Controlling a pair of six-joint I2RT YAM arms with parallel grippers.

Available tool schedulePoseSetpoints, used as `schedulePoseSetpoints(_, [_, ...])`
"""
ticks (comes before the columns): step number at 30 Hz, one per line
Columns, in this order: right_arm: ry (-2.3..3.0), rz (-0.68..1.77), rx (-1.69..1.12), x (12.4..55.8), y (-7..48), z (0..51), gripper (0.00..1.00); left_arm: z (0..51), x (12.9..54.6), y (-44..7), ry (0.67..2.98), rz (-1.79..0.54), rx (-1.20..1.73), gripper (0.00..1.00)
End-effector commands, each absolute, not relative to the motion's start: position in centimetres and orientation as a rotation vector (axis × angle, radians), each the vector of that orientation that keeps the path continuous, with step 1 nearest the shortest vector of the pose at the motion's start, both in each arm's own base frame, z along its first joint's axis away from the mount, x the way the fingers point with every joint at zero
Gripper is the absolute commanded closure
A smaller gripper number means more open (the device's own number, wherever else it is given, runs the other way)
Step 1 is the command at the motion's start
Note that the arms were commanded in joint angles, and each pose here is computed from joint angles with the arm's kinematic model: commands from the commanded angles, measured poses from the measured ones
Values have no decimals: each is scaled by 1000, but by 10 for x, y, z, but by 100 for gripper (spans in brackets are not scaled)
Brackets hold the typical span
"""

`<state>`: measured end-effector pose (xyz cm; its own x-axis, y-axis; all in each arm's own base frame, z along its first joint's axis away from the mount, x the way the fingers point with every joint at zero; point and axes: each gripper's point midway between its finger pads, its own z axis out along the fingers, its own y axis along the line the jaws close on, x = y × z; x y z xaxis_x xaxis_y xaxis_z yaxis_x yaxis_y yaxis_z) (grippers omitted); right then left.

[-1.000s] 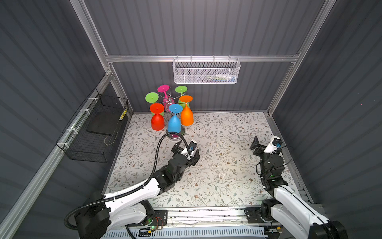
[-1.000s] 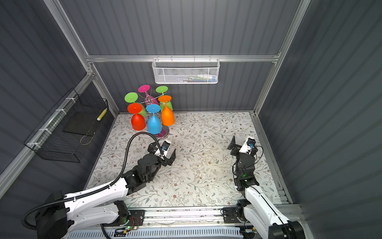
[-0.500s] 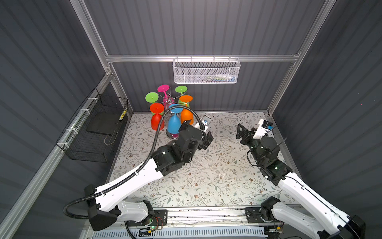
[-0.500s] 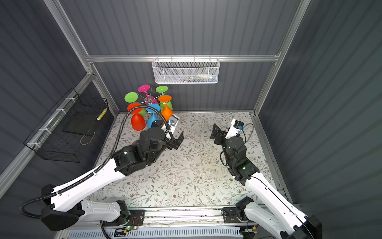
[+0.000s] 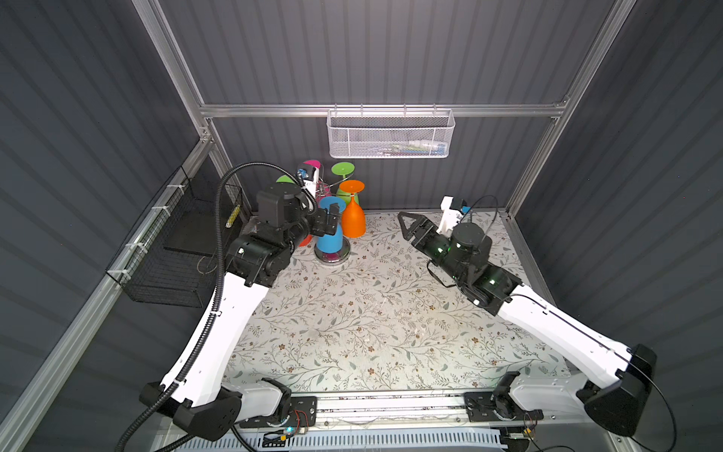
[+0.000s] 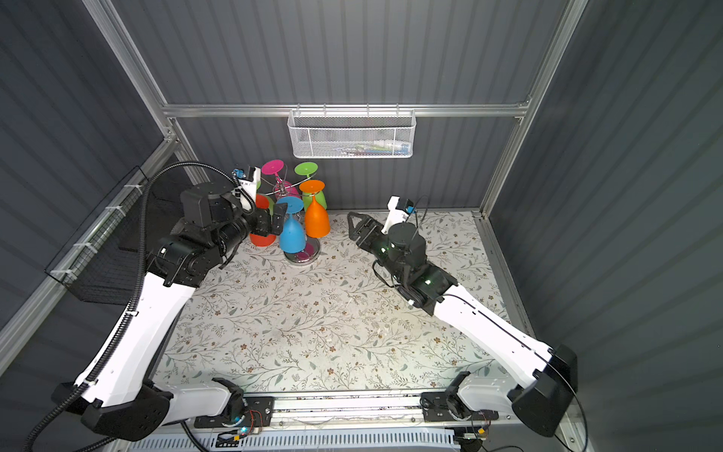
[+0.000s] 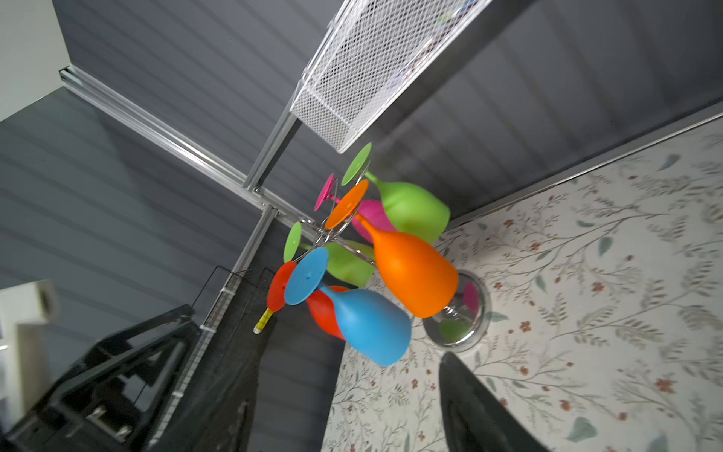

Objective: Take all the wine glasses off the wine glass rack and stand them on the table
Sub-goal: 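Raise both arms and reach both grippers toward the glass rack, then close the right gripper on the blue glass's foot while the left steadies the rack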

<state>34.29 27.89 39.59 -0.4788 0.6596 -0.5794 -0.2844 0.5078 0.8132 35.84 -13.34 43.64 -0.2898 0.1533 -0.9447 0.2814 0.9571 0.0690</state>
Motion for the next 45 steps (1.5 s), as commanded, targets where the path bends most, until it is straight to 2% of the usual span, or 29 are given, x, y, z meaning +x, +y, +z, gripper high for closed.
schedulePoseSetpoints(1, [1756,1370,390,345,306,405,31,454,351,-138,1768,-363,312,1])
schedulePoseSetpoints(7, [1798,1528,408,361,346,415,37,451,346,-142,1634,-523,353,1])
schedulePoseSetpoints(14, [1862,1633,416,378,383,410,43,466,319,-157,1508,-652,478,0])
schedulePoseSetpoints(18, [1889,1643,441,389,395,400,49,467,313,-155,1480,-633,492,0])
schedulePoseSetpoints(26, [1929,1679,466,404,416,387,52,463,319,-125,1484,-514,388,0])
schedulePoseSetpoints(34, [1939,1699,506,416,428,378,53,462,320,-112,1473,-524,347,0])
schedulePoseSetpoints(45, [1923,1720,574,432,437,365,61,460,318,-112,1468,-531,352,0])
